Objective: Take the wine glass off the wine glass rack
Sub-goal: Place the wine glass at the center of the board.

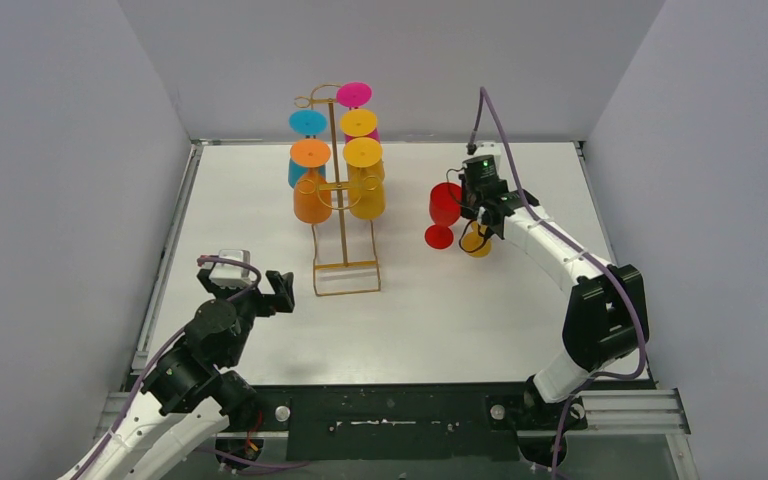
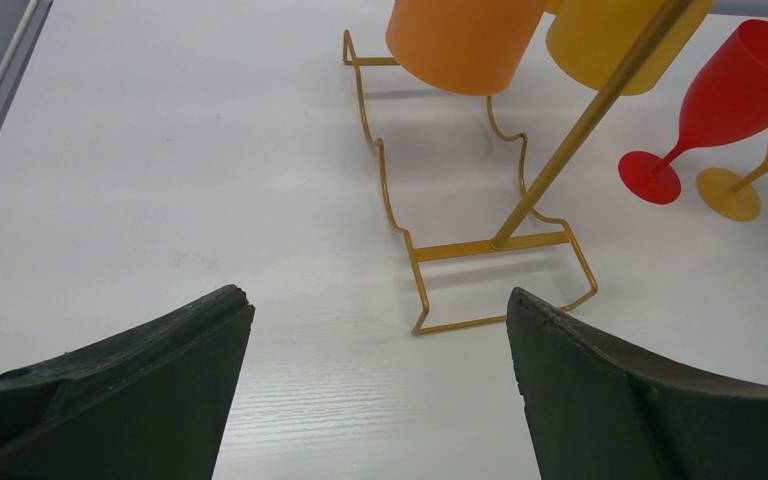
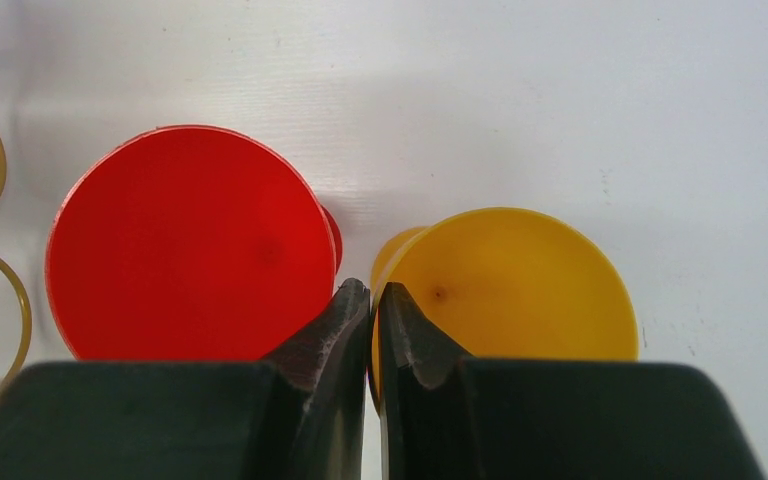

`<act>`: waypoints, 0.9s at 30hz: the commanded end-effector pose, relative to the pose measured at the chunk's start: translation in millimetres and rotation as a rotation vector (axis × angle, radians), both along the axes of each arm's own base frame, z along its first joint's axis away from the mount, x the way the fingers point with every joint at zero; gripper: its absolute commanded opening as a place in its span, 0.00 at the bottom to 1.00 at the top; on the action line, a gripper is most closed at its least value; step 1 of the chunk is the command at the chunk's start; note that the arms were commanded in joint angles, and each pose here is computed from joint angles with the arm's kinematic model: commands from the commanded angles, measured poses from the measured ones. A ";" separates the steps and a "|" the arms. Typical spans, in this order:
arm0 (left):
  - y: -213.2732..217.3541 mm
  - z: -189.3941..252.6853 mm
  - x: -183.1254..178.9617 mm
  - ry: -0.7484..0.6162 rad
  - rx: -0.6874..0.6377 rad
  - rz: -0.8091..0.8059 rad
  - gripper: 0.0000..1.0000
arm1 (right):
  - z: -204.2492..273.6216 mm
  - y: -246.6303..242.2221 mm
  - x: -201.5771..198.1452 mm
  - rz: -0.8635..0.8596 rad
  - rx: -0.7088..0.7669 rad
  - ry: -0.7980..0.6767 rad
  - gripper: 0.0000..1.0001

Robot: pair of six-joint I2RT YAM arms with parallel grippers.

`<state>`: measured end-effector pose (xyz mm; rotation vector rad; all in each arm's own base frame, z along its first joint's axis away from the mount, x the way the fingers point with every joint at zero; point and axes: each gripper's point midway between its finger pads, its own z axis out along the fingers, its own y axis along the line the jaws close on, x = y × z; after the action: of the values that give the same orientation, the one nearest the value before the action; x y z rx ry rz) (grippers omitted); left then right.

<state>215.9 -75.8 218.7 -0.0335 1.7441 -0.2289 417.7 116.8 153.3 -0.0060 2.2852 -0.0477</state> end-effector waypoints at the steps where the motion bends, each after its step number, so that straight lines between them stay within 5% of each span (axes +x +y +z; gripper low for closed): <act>1: -0.2 18.8 0.9 -0.036 -0.036 0.002 0.98 | 22.2 -3.2 10.1 -0.008 0.007 -0.052 0.08; 27: -6.7 12.9 4.4 -0.017 -0.013 -0.027 0.97 | 28.2 -5.6 10.3 0.003 -0.017 -0.035 0.16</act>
<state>218.1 -80.3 212.3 -0.0101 1.7735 -0.2291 416.6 111.8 161.0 -0.0184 2.3015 -0.0638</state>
